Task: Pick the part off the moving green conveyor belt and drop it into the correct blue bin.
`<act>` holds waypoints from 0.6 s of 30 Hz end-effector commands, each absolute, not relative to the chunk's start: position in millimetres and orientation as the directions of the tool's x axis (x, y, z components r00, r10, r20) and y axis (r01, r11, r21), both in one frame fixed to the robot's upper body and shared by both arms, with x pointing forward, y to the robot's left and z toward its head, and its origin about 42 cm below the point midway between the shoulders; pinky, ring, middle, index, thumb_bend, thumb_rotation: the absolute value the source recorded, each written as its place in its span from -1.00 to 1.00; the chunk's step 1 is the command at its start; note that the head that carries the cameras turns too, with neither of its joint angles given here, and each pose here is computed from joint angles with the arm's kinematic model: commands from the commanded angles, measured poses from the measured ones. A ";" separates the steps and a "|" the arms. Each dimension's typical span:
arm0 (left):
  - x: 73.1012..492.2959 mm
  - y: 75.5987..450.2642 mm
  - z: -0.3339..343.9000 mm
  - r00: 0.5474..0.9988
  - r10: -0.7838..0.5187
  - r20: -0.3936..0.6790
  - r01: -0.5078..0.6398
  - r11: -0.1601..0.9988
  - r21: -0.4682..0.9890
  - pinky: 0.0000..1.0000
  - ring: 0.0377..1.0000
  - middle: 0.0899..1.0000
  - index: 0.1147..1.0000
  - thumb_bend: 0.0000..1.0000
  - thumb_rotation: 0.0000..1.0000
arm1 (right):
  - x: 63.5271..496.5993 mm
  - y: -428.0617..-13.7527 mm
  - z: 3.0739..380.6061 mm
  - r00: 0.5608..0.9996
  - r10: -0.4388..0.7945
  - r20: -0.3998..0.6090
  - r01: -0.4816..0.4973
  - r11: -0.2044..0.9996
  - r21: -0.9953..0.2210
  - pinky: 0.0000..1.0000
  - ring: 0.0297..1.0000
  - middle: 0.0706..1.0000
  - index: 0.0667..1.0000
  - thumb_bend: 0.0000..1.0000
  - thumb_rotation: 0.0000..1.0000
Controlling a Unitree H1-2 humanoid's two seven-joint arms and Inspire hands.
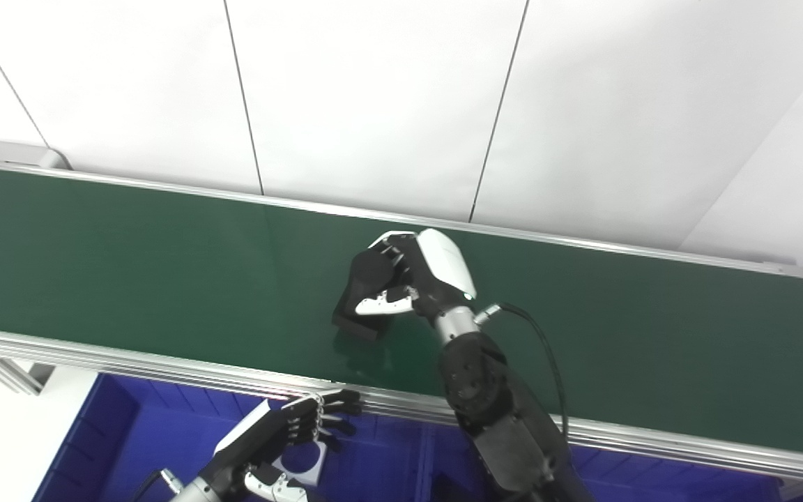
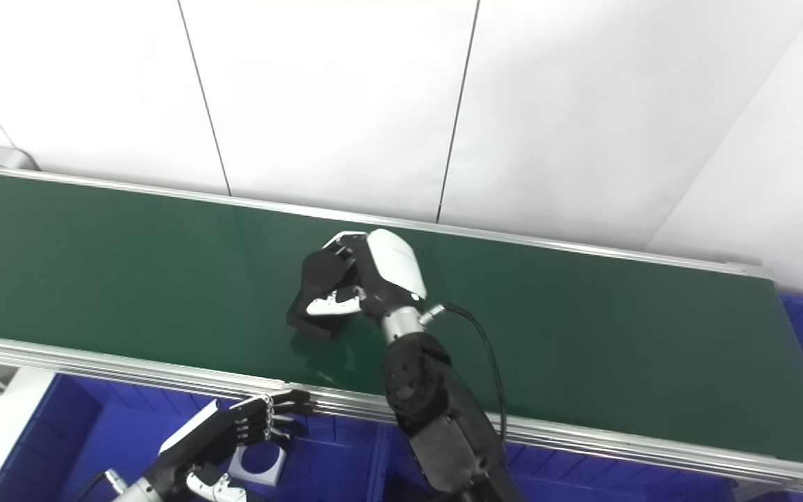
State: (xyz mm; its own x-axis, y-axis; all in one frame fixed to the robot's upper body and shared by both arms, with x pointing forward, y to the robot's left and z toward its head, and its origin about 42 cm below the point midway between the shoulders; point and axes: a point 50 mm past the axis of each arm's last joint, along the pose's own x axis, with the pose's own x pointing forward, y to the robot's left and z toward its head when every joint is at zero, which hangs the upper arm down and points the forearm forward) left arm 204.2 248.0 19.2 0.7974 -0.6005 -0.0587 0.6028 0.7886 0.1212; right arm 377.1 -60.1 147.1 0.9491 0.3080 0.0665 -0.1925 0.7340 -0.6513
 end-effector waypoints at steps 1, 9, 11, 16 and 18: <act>212.5 243.4 34.9 0.793 -0.608 0.021 0.597 0.785 0.165 0.26 0.50 0.63 0.64 0.99 -0.45 | 373.0 -64.7 170.9 0.933 0.306 0.190 -0.128 0.775 -0.618 -0.38 -0.29 -0.13 0.01 0.02 -1.00; 213.1 239.4 43.9 0.794 -0.606 0.057 0.589 0.789 0.176 0.24 0.47 0.61 0.63 0.99 -0.52 | 322.9 -109.0 192.8 0.948 0.210 0.239 -0.051 0.841 -0.539 -0.26 -0.25 -0.12 -0.01 0.02 -1.00; 214.0 238.9 45.4 0.794 -0.604 0.060 0.587 0.789 0.181 0.23 0.44 0.59 0.62 0.99 -0.52 | 310.3 -120.9 197.3 0.952 0.192 0.237 -0.035 0.841 -0.540 -0.31 -0.26 -0.13 0.00 0.02 -1.00; 215.4 238.5 49.6 0.792 -0.606 0.073 0.586 0.788 0.190 0.22 0.43 0.59 0.63 1.00 -0.48 | 281.5 -147.8 196.3 0.956 0.155 0.248 0.012 0.826 -0.564 -0.15 -0.16 -0.05 -0.10 0.03 -1.00; 215.5 238.9 51.5 0.790 -0.608 0.080 0.586 0.787 0.191 0.22 0.44 0.59 0.64 1.00 -0.49 | 269.6 -157.7 193.6 0.961 0.139 0.237 0.024 0.817 -0.576 -0.22 -0.20 -0.10 -0.03 0.03 -1.00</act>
